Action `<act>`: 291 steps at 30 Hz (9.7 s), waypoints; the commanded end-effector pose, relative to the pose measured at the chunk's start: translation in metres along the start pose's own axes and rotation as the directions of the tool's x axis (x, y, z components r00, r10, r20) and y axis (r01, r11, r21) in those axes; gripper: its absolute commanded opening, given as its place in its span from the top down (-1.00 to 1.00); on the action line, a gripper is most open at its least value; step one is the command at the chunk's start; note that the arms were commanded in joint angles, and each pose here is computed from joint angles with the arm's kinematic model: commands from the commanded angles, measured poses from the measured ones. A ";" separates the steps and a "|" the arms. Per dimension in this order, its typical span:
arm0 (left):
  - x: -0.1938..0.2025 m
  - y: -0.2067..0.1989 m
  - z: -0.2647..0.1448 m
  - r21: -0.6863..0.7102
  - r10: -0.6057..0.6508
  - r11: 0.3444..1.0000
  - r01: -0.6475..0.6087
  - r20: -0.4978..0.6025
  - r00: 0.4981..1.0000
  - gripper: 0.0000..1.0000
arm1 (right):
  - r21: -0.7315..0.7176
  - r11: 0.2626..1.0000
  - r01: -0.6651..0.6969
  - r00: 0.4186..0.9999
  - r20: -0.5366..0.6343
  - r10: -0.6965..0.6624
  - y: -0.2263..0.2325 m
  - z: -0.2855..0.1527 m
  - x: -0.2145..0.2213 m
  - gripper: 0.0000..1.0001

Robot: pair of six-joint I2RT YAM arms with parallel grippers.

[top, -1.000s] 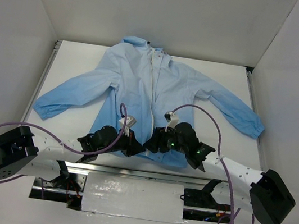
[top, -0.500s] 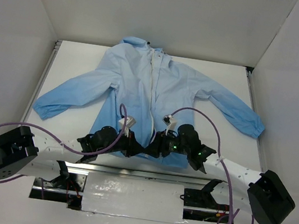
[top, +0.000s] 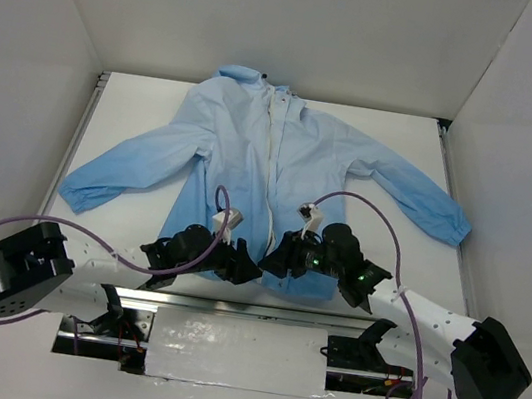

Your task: Zip up the jacket

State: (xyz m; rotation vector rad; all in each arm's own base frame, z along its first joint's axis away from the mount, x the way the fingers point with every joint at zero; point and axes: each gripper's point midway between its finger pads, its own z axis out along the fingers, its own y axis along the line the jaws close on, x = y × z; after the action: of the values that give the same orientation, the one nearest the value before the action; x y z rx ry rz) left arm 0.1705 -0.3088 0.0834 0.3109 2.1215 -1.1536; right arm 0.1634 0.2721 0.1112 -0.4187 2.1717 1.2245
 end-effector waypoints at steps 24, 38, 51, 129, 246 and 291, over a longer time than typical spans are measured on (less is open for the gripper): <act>0.001 -0.025 0.021 0.138 -0.006 0.990 0.009 -0.021 1.000 1.00 | -0.050 0.997 0.053 0.997 -0.047 -0.055 0.004 -0.004 0.010 -0.17; -0.006 -0.033 -0.001 0.226 0.020 0.974 -0.033 0.062 0.998 1.00 | 0.002 0.999 0.037 0.999 0.006 -0.037 -0.009 0.013 -0.012 -0.13; -0.001 -0.040 -0.007 0.288 0.047 0.956 -0.062 0.060 0.997 1.00 | -0.127 0.988 0.082 0.997 0.025 -0.079 0.007 0.020 -0.021 -0.11; -0.018 0.014 -0.018 0.077 -0.071 0.995 0.059 0.178 0.982 1.00 | -0.462 0.886 -0.030 0.979 -0.193 -0.067 0.009 0.033 0.025 -0.01; -0.019 0.001 -0.024 0.181 -0.090 0.982 0.051 0.214 0.973 1.00 | -0.377 0.869 -0.319 0.938 0.007 0.347 0.024 0.038 -0.009 0.54; -0.020 -0.009 -0.028 0.230 -0.085 0.973 0.034 0.216 0.973 1.00 | -0.290 0.857 -0.426 0.892 0.024 0.452 -0.003 0.055 -0.002 1.00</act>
State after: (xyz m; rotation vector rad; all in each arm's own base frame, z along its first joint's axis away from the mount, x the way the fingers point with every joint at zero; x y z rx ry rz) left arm 0.1739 -0.2779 0.0792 0.1434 1.9615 -1.2816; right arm 0.1709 0.3131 0.0737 0.0021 2.2057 1.7592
